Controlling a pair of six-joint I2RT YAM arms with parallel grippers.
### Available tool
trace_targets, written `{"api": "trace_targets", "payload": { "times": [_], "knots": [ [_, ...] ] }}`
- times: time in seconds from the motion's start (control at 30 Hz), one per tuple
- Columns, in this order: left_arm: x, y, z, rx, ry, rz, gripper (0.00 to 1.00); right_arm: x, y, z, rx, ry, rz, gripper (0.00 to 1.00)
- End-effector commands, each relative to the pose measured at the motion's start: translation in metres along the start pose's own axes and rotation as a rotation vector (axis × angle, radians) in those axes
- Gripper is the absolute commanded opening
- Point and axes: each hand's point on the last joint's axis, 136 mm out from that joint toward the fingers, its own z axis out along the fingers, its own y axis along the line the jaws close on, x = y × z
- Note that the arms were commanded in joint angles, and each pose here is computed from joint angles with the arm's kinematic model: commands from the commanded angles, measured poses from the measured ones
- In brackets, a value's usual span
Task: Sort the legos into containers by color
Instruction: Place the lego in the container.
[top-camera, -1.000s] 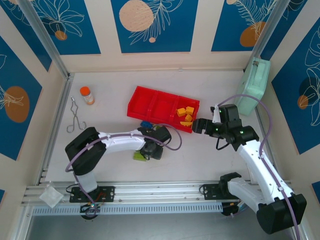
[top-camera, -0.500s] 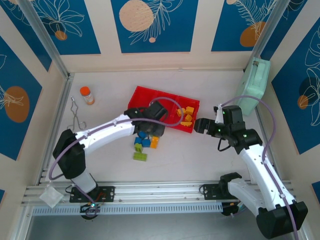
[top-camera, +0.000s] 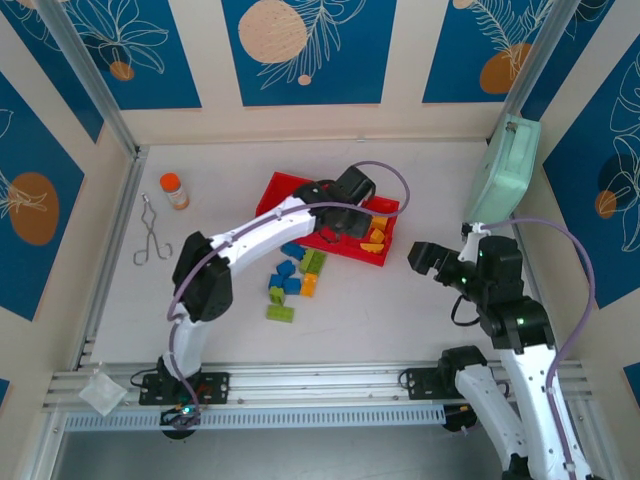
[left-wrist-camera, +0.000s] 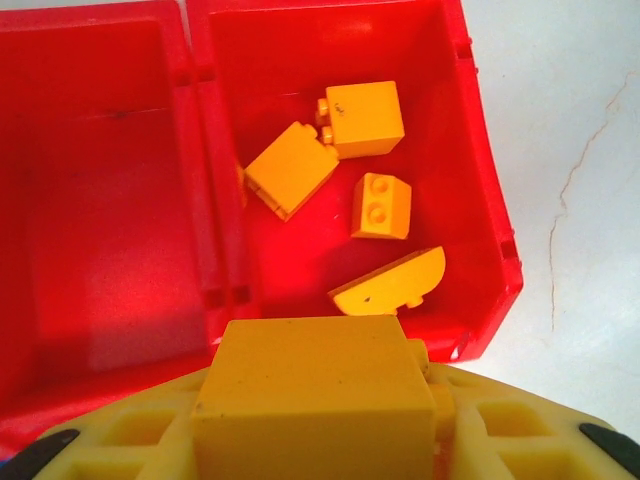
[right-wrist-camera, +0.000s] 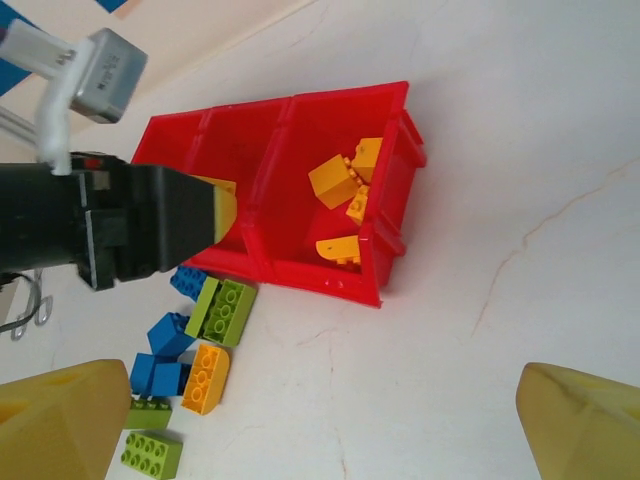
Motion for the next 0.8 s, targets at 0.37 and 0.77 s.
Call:
{"api": "trace_targets", "payload": {
  "times": [0.37, 0.77],
  "knots": [
    [-0.011, -0.028, 0.049, 0.037, 0.007, -0.020, 0.46, 0.016, 0.001, -0.015, -0.050, -0.025, -0.025, 0.99],
    [-0.019, -0.022, 0.033, 0.012, -0.031, -0.014, 0.69, 0.020, 0.001, -0.010, -0.049, 0.003, -0.037, 0.99]
  ]
}}
